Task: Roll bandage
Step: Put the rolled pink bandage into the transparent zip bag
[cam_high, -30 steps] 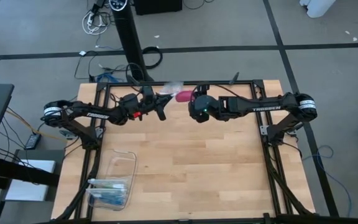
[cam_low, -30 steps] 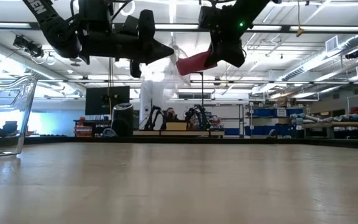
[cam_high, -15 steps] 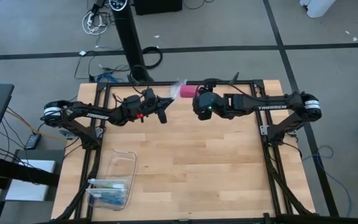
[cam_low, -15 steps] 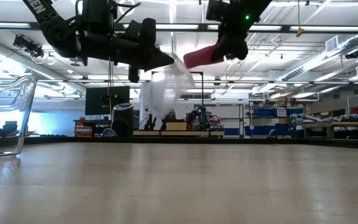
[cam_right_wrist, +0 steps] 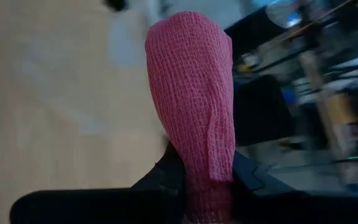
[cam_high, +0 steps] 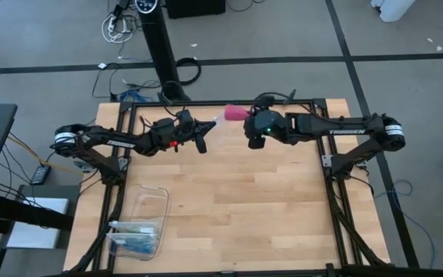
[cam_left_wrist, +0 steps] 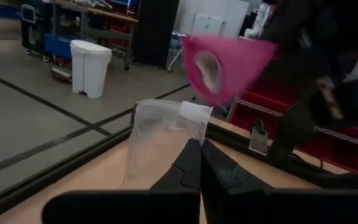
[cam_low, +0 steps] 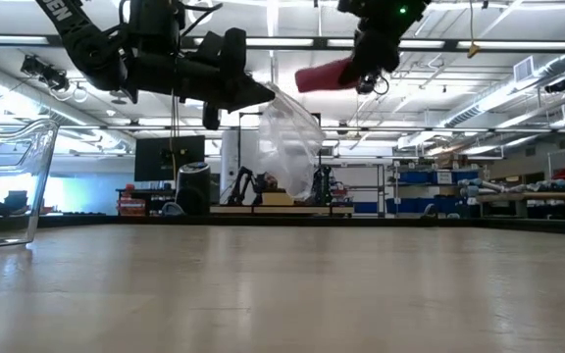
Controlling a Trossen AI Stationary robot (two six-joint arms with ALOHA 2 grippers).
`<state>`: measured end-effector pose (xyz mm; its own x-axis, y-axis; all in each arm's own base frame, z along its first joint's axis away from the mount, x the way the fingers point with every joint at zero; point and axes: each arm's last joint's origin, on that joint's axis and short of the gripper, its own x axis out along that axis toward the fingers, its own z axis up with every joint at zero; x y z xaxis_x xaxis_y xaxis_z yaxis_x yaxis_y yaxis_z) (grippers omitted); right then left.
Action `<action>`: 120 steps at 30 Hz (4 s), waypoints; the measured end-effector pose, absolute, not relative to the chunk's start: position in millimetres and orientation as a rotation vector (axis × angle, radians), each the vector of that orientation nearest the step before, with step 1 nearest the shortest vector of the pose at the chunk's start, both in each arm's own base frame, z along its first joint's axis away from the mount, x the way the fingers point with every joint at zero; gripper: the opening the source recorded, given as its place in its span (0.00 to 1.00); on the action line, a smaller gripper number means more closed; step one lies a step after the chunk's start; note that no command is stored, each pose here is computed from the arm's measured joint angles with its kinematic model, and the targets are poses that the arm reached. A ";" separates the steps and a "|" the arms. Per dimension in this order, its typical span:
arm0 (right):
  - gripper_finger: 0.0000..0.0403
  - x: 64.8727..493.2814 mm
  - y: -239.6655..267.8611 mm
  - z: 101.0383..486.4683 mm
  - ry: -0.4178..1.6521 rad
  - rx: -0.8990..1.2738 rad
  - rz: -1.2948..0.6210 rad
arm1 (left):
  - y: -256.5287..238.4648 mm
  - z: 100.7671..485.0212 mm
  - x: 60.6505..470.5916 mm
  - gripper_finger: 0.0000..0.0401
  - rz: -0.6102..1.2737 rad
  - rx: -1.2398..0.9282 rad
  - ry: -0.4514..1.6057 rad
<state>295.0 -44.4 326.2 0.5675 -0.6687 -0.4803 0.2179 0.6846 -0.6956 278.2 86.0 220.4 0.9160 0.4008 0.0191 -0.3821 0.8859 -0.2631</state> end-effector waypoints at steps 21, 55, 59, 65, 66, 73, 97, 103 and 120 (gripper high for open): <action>0.13 266.1 -23.0 142.6 0.880 0.520 0.211 | 89.3 225.9 274.9 0.00 0.364 -0.274 -0.099; 0.59 285.7 0.8 203.9 0.865 -0.024 0.040 | 89.5 220.2 274.9 0.00 0.377 -0.265 -0.038; 0.59 299.4 25.8 202.2 1.015 -0.130 0.032 | 89.5 219.9 274.9 0.00 0.378 -0.265 -0.034; 0.59 302.8 55.4 201.3 1.059 -0.193 -0.011 | 89.5 218.1 274.8 0.00 0.381 -0.244 -0.012; 0.58 303.0 58.3 201.0 1.052 -0.196 -0.018 | 89.5 218.2 274.8 0.00 0.381 -0.242 -0.012; 0.57 314.2 58.5 179.4 1.090 -0.251 -0.041 | 89.4 218.5 274.8 0.00 0.377 -0.240 -0.014; 0.22 340.7 54.7 160.9 1.249 -0.415 0.032 | 89.2 217.1 274.8 0.00 0.377 -0.232 0.002; 0.19 333.4 42.8 237.7 1.184 -0.490 -0.105 | 84.1 214.7 276.3 0.00 0.262 -0.154 0.050; 0.18 318.8 -11.7 311.5 1.017 -0.390 -0.259 | 57.7 216.6 285.1 0.00 0.042 0.013 0.088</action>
<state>318.8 -11.7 311.5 0.5048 -0.3866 -0.7718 0.0295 0.9013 -0.4322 285.1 57.7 216.6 0.9953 0.0430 -0.0873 -0.0418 0.9990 0.0148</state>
